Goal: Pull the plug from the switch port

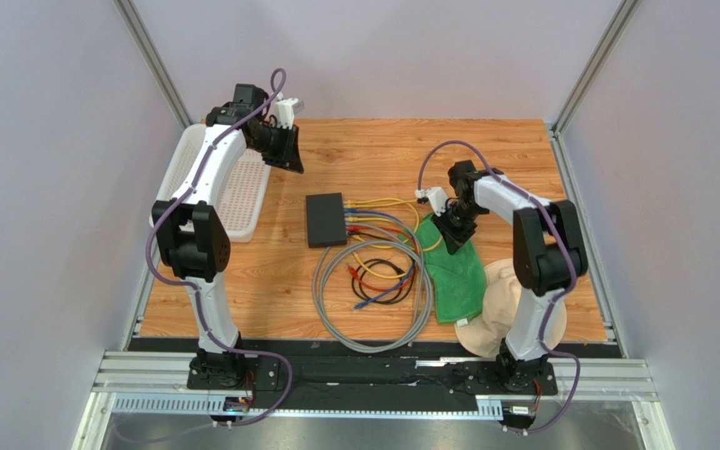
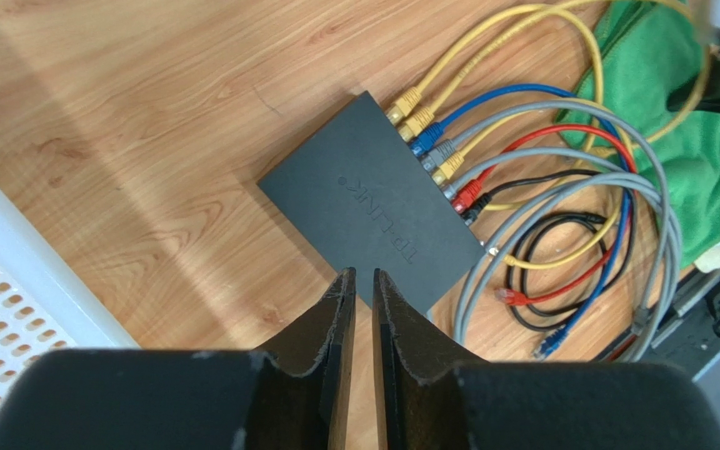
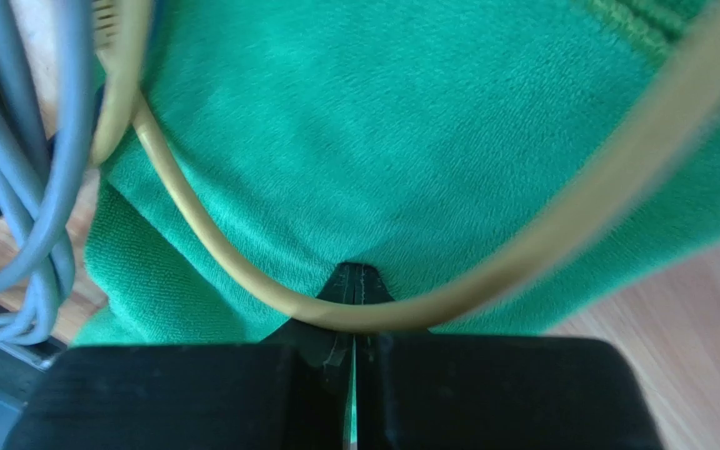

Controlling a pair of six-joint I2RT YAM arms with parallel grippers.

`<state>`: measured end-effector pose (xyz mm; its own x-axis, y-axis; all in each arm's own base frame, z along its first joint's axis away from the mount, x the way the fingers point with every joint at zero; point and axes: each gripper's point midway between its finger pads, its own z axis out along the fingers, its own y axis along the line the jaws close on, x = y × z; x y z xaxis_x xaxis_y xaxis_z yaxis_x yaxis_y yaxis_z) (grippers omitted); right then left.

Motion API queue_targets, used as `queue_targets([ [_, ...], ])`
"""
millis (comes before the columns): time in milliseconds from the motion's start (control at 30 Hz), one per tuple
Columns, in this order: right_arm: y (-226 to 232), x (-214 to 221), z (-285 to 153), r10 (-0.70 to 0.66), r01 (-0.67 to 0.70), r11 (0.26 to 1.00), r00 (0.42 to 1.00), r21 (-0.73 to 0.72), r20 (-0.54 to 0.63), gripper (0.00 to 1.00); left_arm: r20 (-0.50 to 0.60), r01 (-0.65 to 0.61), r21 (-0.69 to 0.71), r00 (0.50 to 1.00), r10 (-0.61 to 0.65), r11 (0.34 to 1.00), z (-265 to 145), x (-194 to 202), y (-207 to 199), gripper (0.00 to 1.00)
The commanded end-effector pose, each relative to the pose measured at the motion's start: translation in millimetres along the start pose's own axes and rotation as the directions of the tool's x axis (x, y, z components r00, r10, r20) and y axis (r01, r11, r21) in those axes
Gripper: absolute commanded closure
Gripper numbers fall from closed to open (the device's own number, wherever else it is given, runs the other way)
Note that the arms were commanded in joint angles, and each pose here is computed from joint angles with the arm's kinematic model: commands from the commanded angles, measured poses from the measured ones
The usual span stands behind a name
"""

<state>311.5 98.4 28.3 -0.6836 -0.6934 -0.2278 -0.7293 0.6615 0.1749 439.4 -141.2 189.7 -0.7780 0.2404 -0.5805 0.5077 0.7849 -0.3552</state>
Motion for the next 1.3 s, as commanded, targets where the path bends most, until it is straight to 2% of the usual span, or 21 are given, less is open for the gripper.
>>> queue_targets([
  [0, -46.1, -8.1, 10.8, 0.159, -0.159, 0.987, 0.987, 0.039, -0.010, 1.00, 0.041, -0.002, 0.019, 0.999, 0.001, 1.000, -14.0, -13.0, -15.5, 0.80],
  [33, -66.5, -5.9, 6.9, 0.221, -0.221, 0.972, 0.975, 0.085, 0.012, 1.00, 0.040, -0.004, 0.016, 0.999, 0.004, 1.000, -16.1, -12.5, -16.2, 0.80],
  [167, -145.5, -8.5, -20.1, 0.238, -0.251, 0.917, 0.968, 0.311, 0.079, 1.00, 0.046, -0.017, 0.002, 0.999, 0.017, 1.000, -20.0, -11.0, -16.9, 0.80],
  [233, -196.3, -6.6, -45.8, 0.270, -0.298, 0.850, 0.955, 0.434, 0.127, 1.00, 0.040, -0.013, 0.002, 0.999, 0.013, 1.000, -18.9, -8.8, -17.1, 0.80],
  [300, -224.3, -16.5, -64.9, 0.279, -0.330, 0.822, 0.944, 0.464, 0.177, 1.00, 0.034, -0.013, 0.019, 0.999, 0.012, 1.000, -16.3, -6.7, -19.4, 0.81],
  [367, -233.7, -21.8, -77.7, 0.284, -0.352, 0.819, 0.935, 0.453, 0.214, 1.00, 0.030, -0.016, 0.034, 0.999, 0.015, 0.999, -14.7, -6.7, -24.1, 0.81],
  [500, -202.2, -59.1, -104.8, 0.221, -0.332, 0.886, 0.916, 0.325, 0.334, 1.00, 0.037, -0.043, 0.038, 0.998, 0.042, 0.998, -16.7, -8.7, -33.0, 0.81],
  [633, -137.5, -61.8, -119.7, 0.164, -0.249, 0.942, 0.926, 0.226, 0.339, 0.66, 0.036, -0.046, 0.043, 0.998, 0.045, 0.998, -18.3, -5.9, -37.8, 0.80],
  [700, -89.6, -48.5, -129.5, 0.108, -0.168, 0.975, 0.930, 0.147, 0.351, 0.65, 0.034, -0.046, 0.045, 0.998, 0.044, 0.998, -19.1, -4.5, -38.7, 0.80],
  [733, -69.8, -34.8, -129.5, 0.042, -0.083, 0.989, 0.948, 0.120, 0.314, 0.66, 0.030, -0.046, 0.043, 0.999, 0.044, 0.998, -18.0, -2.6, -38.4, 0.80],
  [800, -27.9, -7.3, -132.8, -0.021, 0.005, 0.998, 0.956, 0.056, 0.292, 0.68, 0.023, -0.042, 0.046, 0.999, 0.041, 0.998, -15.7, -0.2, -37.7, 0.80],
  [867, 8.5, 29.3, -127.9, -0.091, 0.102, 0.994, 0.975, -0.045, 0.203, 0.69, 0.017, -0.033, 0.049, 0.999, 0.032, 0.998, -12.3, 2.1, -36.4, 0.80],
  [900, 33.3, 56.9, -121.2, -0.081, 0.099, 0.987, 0.987, -0.123, 0.138, 0.70, 0.011, -0.024, 0.051, 1.000, 0.023, 0.998, -9.3, 3.1, -35.3, 0.80],
  [933, 41.6, 69.5, -118.0, -0.135, 0.151, 0.977, 0.984, -0.150, 0.114, 0.72, 0.009, -0.017, 0.052, 1.000, 0.017, 0.999, -7.7, 3.2, -34.6, 0.80],
  [1000, 60.7, 103.8, -102.9, -0.152, 0.154, 0.964, 0.988, -0.219, 0.025, 0.73, 0.001, -0.010, 0.053, 1.000, 0.010, 0.999, -2.5, 3.1, -32.5, 0.80],
  [1133, 45.0, 142.7, -69.7, -0.182, 0.155, 0.971, 0.972, -0.181, -0.146, 0.78, 0.000, -0.004, 0.057, 1.000, 0.004, 0.998, 2.2, -0.8, -30.0, 0.80],
  [1200, 16.9, 145.4, -61.0, -0.137, 0.126, 0.990, 0.968, -0.067, -0.209, 0.81, -0.006, -0.006, 0.057, 1.000, 0.006, 0.998, 3.6, 0.0, -29.0, 0.80],
  [1267, -10.2, 139.1, -61.1, -0.054, 0.057, 0.998, 0.978, 0.012, -0.202, 0.83, -0.009, -0.012, 0.053, 1.000, 0.013, 0.999, 3.9, 0.9, -27.9, 0.80],
])
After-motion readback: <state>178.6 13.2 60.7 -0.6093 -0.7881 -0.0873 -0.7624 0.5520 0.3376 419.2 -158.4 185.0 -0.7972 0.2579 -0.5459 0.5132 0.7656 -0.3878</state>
